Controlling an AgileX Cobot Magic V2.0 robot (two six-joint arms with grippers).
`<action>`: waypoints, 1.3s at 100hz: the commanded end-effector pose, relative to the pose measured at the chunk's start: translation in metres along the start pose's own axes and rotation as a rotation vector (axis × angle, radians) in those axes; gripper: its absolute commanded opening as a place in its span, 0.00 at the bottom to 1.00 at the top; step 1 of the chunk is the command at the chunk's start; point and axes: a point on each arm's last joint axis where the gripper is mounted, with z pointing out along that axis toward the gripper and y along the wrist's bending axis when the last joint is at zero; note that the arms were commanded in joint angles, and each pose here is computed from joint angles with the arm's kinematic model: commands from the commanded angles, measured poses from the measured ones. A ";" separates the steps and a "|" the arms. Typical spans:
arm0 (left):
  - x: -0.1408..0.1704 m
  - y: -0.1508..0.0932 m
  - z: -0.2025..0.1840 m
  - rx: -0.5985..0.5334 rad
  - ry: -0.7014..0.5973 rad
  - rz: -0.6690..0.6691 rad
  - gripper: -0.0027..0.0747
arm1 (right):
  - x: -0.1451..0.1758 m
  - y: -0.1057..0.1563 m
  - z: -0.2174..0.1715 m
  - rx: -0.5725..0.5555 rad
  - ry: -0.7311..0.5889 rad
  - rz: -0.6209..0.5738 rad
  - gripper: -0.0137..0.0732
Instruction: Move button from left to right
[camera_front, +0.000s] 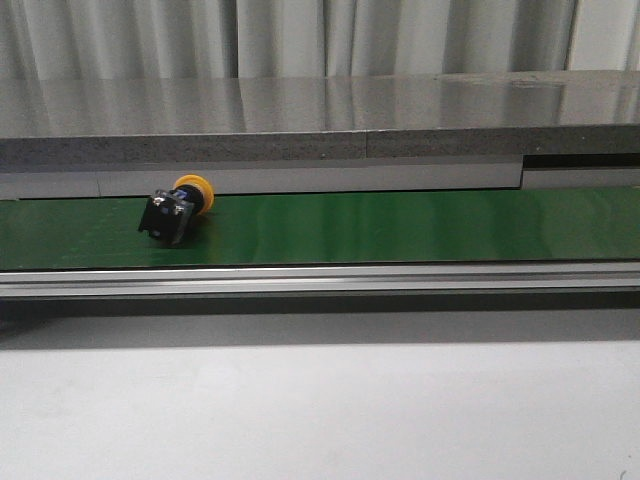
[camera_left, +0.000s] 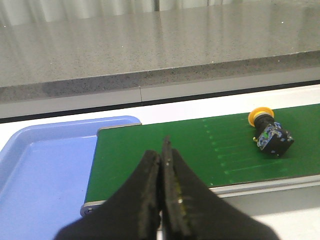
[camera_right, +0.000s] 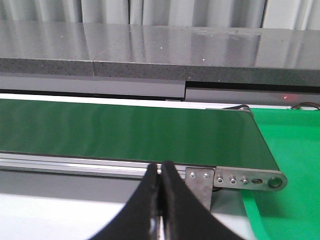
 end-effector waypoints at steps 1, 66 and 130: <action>-0.015 0.001 -0.002 -0.004 -0.088 -0.012 0.01 | -0.017 0.000 -0.003 0.007 -0.146 -0.003 0.08; -0.015 0.001 -0.002 -0.004 -0.088 -0.012 0.01 | -0.090 0.001 0.001 -0.008 -0.109 0.074 0.08; -0.015 0.001 -0.002 -0.004 -0.088 -0.012 0.01 | -0.155 0.008 0.112 -0.036 0.518 0.125 0.08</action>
